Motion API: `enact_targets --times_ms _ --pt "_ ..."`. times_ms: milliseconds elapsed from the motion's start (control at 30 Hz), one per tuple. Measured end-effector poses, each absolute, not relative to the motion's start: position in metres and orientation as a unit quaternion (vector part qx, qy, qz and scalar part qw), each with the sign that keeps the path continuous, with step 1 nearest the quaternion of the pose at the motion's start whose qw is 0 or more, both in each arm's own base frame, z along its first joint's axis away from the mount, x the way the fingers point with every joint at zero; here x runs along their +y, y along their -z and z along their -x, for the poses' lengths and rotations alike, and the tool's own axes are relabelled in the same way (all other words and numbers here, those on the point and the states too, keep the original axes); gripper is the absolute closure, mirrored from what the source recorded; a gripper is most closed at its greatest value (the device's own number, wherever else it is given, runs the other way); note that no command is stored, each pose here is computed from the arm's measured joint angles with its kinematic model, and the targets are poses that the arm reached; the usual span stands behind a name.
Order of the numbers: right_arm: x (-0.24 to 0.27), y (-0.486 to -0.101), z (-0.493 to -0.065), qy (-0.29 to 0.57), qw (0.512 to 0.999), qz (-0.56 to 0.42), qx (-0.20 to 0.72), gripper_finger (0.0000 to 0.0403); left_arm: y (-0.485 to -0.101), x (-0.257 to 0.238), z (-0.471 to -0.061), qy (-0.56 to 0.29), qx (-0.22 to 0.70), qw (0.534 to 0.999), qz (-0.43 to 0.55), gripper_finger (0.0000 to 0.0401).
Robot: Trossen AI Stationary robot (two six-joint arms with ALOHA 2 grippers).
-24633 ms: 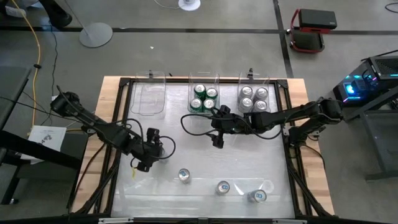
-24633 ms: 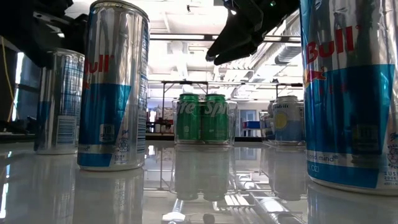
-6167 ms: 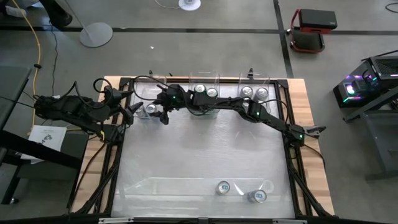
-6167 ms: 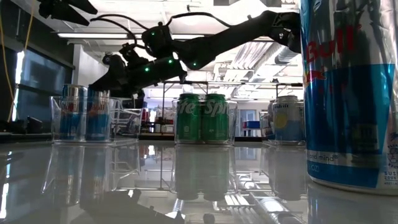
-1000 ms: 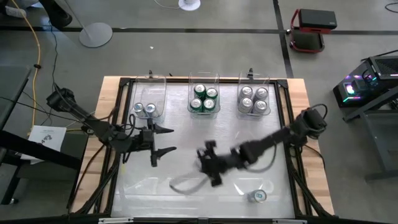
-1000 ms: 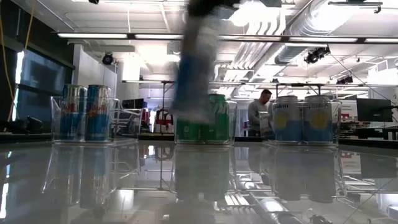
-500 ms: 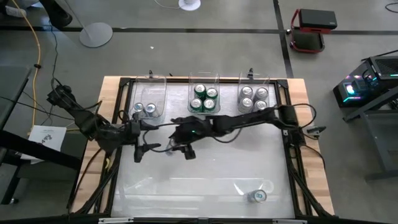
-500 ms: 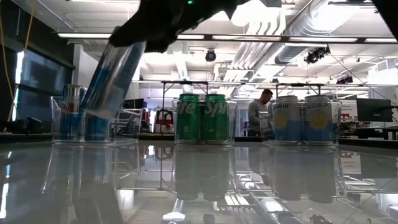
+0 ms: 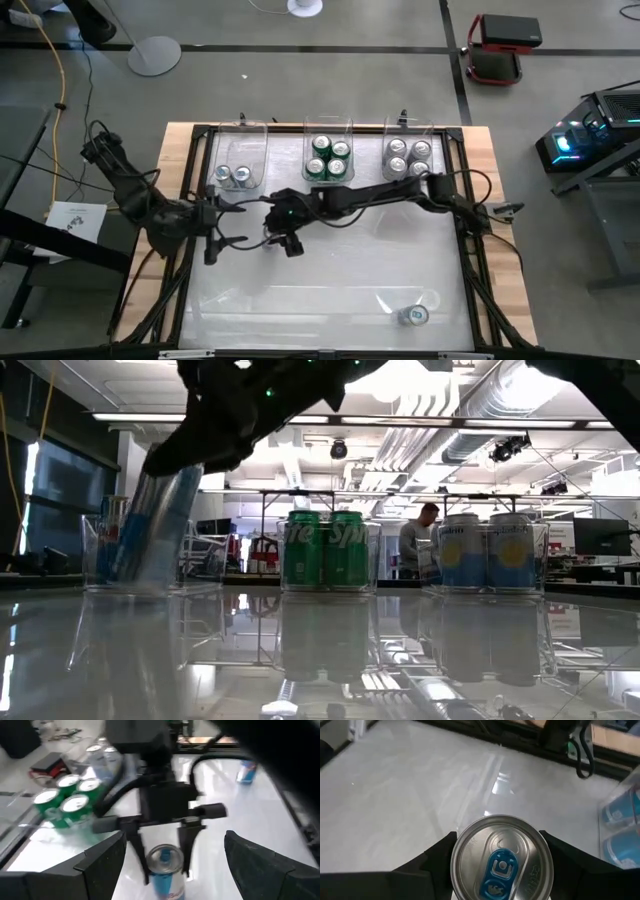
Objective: Sort soda cans
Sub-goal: Put the left blue can into the left transparent bin
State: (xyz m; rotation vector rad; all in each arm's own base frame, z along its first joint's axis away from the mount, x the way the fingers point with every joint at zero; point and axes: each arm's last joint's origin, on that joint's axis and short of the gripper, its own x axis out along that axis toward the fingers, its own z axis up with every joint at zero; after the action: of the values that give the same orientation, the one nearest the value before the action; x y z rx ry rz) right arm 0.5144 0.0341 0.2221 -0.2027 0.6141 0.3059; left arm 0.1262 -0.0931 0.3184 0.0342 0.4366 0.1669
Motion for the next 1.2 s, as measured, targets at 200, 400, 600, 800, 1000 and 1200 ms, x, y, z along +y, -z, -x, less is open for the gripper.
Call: enact_targets --times_ms 200,400,600,800,1000,1200 --pt "0.034 -0.215 -0.516 -0.136 0.937 0.088 0.310 0.0176 -0.316 -0.088 -0.113 -0.124 0.208 0.970 -0.009 0.0087" --pt "0.036 -0.214 -0.518 -0.138 0.940 0.093 0.298 0.0122 -0.313 -0.088 -0.106 -0.116 0.223 0.968 0.002 0.0087" --pt "0.037 -0.218 -0.521 -0.136 0.947 0.091 0.278 0.0115 -0.308 -0.087 -0.100 -0.123 0.237 0.964 0.010 0.0087" --pt "0.038 -0.224 -0.520 -0.136 0.948 0.090 0.274 0.0113 -0.294 -0.088 -0.099 -0.126 0.241 0.962 0.008 0.0087" --pt "0.049 -0.269 -0.492 -0.125 0.938 0.127 0.296 0.0113 -0.266 -0.090 -0.100 -0.126 0.264 0.956 0.012 0.0087" --pt "0.064 -0.290 -0.446 -0.132 0.888 0.113 0.427 0.0112 -0.253 -0.097 -0.110 -0.050 0.298 0.953 -0.040 0.0087"
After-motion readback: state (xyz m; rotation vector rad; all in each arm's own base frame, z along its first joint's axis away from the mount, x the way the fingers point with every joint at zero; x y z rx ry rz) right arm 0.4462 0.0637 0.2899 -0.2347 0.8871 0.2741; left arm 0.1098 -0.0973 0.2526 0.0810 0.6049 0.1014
